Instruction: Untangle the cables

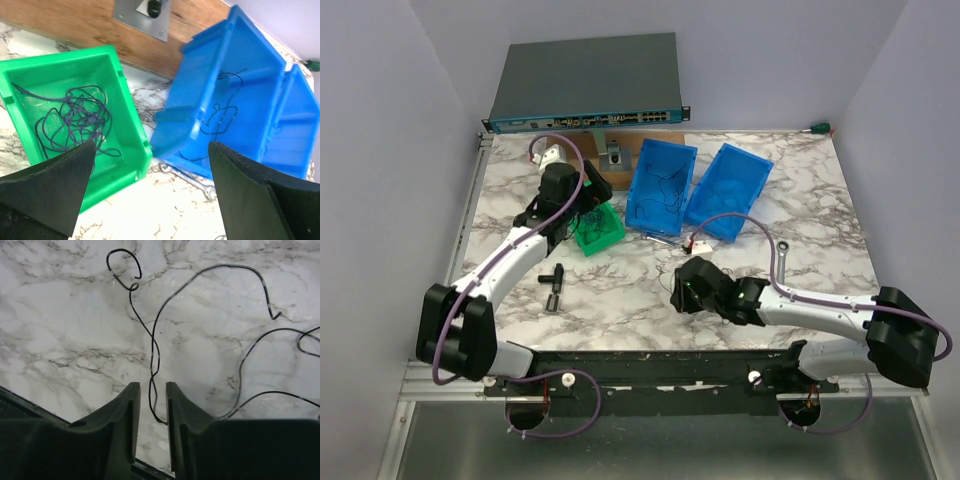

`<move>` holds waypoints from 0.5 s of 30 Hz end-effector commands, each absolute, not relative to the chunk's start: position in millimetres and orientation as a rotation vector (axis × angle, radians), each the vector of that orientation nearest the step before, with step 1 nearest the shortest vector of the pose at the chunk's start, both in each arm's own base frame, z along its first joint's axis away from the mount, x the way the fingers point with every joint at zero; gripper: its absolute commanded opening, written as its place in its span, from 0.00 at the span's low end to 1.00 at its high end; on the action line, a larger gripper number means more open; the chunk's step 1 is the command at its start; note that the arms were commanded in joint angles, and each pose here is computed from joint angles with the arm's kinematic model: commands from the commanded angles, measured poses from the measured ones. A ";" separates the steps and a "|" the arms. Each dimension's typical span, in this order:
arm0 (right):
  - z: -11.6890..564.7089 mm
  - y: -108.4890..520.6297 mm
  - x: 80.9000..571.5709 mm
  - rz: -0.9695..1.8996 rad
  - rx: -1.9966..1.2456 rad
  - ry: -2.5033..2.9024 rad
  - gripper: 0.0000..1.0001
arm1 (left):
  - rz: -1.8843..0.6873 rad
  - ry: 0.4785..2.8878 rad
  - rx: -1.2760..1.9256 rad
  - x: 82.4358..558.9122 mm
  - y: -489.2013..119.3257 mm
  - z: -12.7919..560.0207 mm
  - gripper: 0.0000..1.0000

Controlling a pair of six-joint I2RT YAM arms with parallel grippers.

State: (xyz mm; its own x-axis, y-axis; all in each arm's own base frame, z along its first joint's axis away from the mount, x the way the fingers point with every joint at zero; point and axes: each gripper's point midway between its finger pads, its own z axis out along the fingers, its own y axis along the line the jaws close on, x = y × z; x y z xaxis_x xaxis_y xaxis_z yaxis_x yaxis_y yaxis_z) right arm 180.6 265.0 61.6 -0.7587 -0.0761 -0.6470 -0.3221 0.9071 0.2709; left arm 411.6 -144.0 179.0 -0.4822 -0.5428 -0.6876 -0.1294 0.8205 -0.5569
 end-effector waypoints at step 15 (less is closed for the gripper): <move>117.8 196.5 218.4 0.290 0.276 2.439 1.00 | -0.539 1.971 -0.206 277.6 -155.3 191.9 0.98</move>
